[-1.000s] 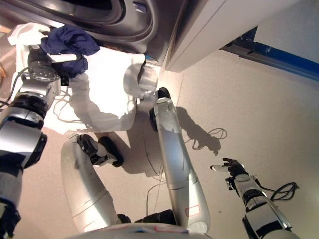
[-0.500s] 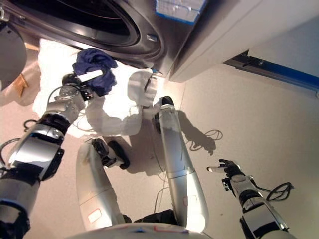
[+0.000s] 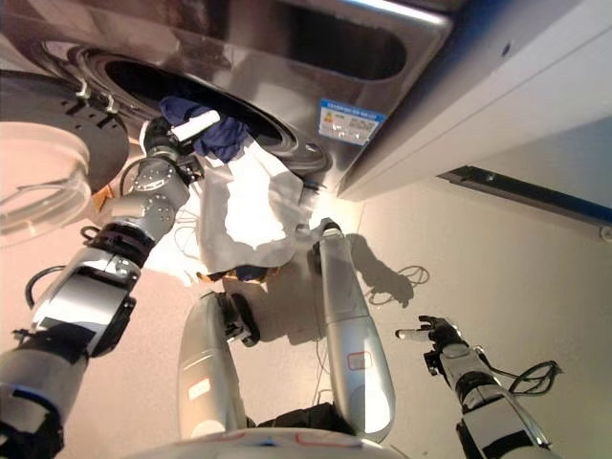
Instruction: Put the clothes in the basket into the washing machine.
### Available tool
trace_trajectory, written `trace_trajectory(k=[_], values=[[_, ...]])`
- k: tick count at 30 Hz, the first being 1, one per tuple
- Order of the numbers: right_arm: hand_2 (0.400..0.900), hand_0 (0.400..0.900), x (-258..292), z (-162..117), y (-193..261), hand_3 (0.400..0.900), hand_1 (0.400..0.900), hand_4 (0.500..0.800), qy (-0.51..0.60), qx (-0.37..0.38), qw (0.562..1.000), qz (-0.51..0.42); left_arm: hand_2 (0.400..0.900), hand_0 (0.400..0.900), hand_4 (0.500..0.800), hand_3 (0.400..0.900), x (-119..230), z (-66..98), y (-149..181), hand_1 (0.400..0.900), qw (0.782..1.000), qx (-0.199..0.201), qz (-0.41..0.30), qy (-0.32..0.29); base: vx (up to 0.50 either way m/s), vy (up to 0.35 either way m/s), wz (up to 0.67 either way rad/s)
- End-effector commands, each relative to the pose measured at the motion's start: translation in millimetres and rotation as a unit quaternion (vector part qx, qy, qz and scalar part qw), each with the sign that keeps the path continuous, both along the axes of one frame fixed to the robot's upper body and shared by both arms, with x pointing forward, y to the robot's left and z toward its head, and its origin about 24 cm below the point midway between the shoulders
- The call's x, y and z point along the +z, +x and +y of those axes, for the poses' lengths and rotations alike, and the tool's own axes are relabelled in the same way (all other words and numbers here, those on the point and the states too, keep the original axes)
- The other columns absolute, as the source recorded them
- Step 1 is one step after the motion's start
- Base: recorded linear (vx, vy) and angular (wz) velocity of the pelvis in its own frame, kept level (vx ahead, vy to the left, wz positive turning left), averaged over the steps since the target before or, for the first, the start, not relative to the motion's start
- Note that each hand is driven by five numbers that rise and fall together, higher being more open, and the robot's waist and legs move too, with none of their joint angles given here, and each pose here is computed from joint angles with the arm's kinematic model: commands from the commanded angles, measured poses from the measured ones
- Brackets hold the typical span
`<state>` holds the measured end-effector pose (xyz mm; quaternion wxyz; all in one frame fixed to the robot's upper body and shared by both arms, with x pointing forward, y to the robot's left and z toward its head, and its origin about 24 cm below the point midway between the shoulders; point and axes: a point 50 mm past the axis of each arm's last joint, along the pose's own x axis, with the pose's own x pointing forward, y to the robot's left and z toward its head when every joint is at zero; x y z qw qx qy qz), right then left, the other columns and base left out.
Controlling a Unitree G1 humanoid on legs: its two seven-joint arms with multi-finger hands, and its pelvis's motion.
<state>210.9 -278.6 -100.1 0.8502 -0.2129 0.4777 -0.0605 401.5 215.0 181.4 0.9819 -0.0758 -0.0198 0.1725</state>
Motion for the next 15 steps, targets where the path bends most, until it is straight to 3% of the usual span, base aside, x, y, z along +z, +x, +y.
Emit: trace_trajectory(k=[1,11,13,15], values=[[0.900,0.900,-20.3,-35.6,-72.6,0.900,0.900,0.800,-0.042,-0.055,0.992,0.109,0.400,0.400,0.500,0.400,50.4,-1.8,-4.6,0.400,0.992,0.005,-0.124,0.016,0.000,0.000,0.00],[0.900,0.900,-11.9,-45.5,-64.2,0.900,0.900,0.800,-0.051,-0.059,0.992,0.100,0.400,0.400,0.500,0.400,106.2,-5.5,-8.4,0.400,0.982,0.022,-0.182,0.041,0.016,0.021,-0.02],[0.900,0.900,-10.0,-48.5,-63.4,0.900,0.900,0.800,-0.054,-0.063,0.992,0.097,0.900,0.900,0.800,0.900,117.2,-7.1,-9.1,0.900,0.981,0.026,-0.185,0.041,-0.034,0.019,-0.05],[0.900,0.900,-8.3,-51.8,-63.6,0.900,0.900,0.800,-0.055,-0.067,0.992,0.093,0.900,0.900,0.800,0.900,127.5,-7.5,-9.1,0.900,0.981,0.025,-0.188,0.046,-0.044,0.010,-0.04]])
